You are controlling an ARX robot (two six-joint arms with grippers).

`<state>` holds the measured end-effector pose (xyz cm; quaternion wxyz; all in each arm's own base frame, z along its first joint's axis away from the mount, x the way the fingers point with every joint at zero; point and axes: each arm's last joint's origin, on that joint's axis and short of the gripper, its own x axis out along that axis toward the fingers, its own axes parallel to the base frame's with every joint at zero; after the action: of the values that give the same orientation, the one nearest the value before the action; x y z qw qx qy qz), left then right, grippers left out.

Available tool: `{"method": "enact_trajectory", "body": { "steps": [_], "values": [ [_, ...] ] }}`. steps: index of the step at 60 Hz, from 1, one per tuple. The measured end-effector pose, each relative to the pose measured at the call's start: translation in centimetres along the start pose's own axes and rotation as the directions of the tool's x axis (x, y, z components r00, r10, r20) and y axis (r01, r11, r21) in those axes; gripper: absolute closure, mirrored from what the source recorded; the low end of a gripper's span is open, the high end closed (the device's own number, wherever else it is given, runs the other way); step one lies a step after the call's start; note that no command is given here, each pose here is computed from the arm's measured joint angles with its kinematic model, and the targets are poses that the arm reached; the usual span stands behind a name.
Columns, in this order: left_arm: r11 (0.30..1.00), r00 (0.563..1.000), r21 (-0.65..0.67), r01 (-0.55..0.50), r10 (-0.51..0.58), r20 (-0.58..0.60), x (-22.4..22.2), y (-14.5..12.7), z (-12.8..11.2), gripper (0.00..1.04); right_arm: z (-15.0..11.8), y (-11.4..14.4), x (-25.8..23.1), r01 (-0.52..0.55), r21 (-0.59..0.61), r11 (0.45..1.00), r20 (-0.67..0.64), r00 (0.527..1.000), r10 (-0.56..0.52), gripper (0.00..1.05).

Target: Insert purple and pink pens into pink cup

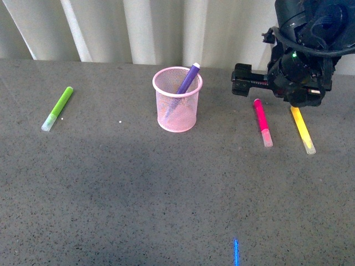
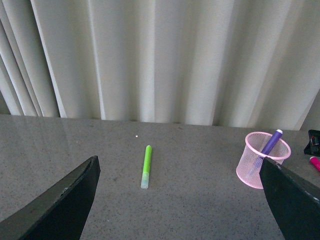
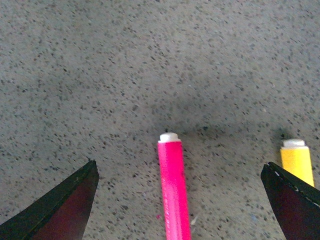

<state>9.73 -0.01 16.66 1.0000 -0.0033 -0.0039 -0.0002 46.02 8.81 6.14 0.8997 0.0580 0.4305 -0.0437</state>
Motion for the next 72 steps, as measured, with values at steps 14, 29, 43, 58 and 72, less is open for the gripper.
{"method": "enact_trajectory", "body": {
  "steps": [14, 29, 43, 58, 72],
  "values": [
    [1.000, 1.000, 0.000, 0.000, 0.000, 0.000, 0.0, 0.0, 0.0, 0.07, 0.1, 1.3, 1.0, -0.020, -0.012, 1.000, -0.006, 1.000, 0.020, 0.07],
    [1.000, 1.000, 0.000, 0.000, 0.000, 0.000, 0.0, 0.0, 0.0, 0.07, -0.3, 1.8, 1.3, -0.040, 0.000, 0.999, -0.010, 0.999, 0.040, 0.07],
    [1.000, 1.000, 0.000, 0.000, 0.000, 0.000, 0.0, 0.0, 0.0, 0.07, -0.4, 1.5, 1.5, -0.063, 0.014, 0.998, -0.003, 0.998, 0.063, 0.07],
    [1.000, 1.000, 0.000, 0.000, 0.000, 0.000, 0.0, 0.0, 0.0, 0.07, -1.5, -1.0, 2.3, -0.067, 0.063, 0.996, -0.029, 0.997, 0.069, 0.07],
    [1.000, 1.000, 0.000, 0.000, 0.000, 0.000, 0.0, 0.0, 0.0, 0.07, -1.7, -1.7, 2.4, -0.059, 0.066, 0.996, -0.024, 0.998, 0.061, 0.07]
  ]
}}
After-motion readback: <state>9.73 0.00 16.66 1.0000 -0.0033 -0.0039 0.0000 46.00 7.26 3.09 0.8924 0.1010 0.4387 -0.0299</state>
